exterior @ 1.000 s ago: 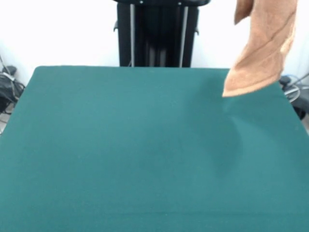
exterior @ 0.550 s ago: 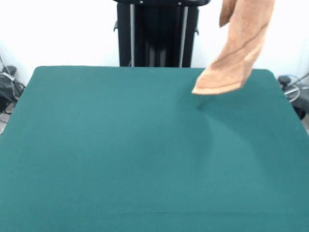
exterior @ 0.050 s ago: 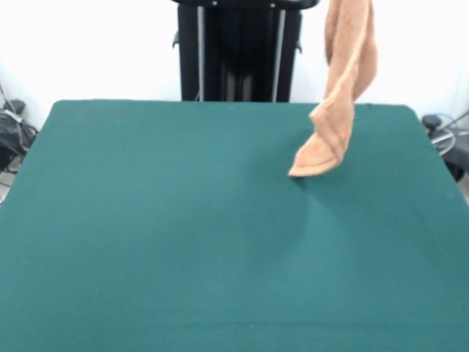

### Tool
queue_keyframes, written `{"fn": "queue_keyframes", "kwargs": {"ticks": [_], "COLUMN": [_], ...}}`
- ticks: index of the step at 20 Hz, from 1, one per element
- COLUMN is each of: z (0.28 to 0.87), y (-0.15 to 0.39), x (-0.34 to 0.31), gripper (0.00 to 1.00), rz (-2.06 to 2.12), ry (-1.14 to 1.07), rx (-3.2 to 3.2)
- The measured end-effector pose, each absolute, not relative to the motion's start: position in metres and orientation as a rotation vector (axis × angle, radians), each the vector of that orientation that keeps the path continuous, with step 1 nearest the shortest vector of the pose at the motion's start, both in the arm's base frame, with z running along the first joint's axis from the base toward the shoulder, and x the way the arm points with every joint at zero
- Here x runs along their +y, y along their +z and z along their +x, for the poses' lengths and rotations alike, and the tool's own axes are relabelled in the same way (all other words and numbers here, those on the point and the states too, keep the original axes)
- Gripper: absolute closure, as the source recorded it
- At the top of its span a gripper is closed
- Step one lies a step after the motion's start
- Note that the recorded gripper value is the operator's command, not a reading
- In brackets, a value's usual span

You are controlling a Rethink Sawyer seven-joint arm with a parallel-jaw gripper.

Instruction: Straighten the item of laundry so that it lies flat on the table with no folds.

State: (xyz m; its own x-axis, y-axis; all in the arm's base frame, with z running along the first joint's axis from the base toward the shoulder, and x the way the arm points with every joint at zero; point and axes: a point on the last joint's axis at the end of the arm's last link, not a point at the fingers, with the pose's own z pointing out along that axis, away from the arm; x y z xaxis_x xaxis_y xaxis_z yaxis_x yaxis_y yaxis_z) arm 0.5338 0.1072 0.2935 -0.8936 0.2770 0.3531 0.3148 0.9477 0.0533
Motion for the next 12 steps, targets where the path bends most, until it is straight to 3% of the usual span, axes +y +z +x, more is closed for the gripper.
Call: {"fn": "queue_keyframes", "kwargs": {"ticks": [12], "z": [0.546], "y": [0.275], "x": [0.067], "gripper": [1.0], "rz": [-0.436], "ry": [-0.13], "rx": [-2.747]}}
